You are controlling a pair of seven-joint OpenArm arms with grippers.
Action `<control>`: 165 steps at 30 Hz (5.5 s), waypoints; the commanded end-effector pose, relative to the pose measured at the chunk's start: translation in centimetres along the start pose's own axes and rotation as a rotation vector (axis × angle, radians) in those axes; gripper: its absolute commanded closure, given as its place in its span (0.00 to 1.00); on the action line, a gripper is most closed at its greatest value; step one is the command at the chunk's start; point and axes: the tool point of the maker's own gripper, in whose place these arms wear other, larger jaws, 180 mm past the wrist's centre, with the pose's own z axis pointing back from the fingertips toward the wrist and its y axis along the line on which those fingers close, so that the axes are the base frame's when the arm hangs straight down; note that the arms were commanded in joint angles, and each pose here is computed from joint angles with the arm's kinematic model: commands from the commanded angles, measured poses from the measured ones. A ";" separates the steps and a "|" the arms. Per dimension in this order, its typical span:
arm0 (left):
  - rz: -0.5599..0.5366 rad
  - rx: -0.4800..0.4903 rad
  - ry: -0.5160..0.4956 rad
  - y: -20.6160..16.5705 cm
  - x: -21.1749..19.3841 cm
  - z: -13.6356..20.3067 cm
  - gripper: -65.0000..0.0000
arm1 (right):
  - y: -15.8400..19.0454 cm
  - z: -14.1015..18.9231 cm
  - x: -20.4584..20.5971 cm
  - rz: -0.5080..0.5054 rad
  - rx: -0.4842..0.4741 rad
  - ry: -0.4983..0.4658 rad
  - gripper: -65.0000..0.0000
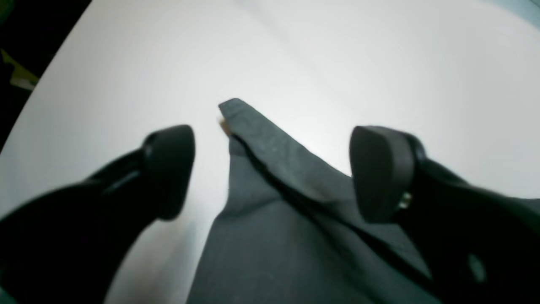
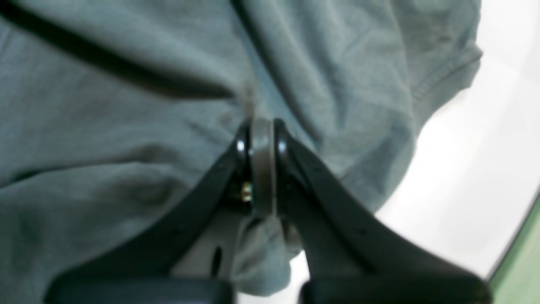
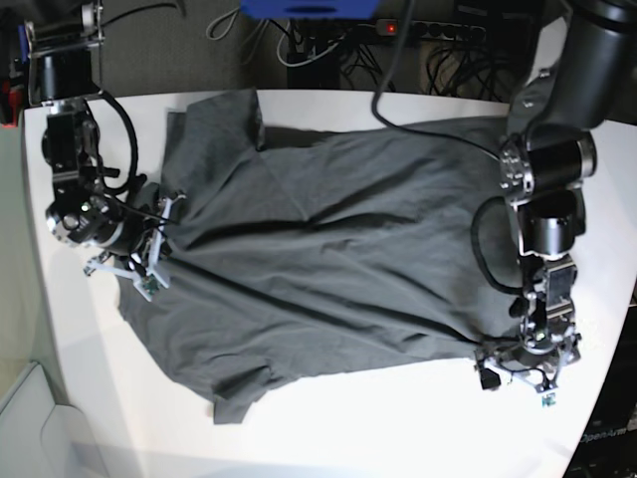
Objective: Layout the t-shirt on the table in an organized manner, then fold the t-shirt properly
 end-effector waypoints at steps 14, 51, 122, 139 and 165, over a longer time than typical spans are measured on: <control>-0.037 0.135 0.058 7.4 -3.2 7.2 0.00 | 0.2 -1.7 12.5 0.121 0.037 -0.174 1.00; -0.026 0.199 0.209 7.1 -11.4 21.7 0.00 | -0.2 -11.3 16.0 -0.145 0.073 -0.342 1.00; -0.143 0.037 0.447 2.6 -20.3 17.1 0.00 | -11.7 -0.3 8.2 -0.222 -0.290 -0.295 1.00; -0.171 0.040 0.269 2.0 -13.5 17.5 0.00 | -1.2 6.2 4.1 -0.157 -0.206 -0.190 1.00; -0.184 0.067 0.468 4.8 -20.0 15.9 0.00 | 8.1 8.2 -5.2 -0.300 -0.093 -0.015 1.00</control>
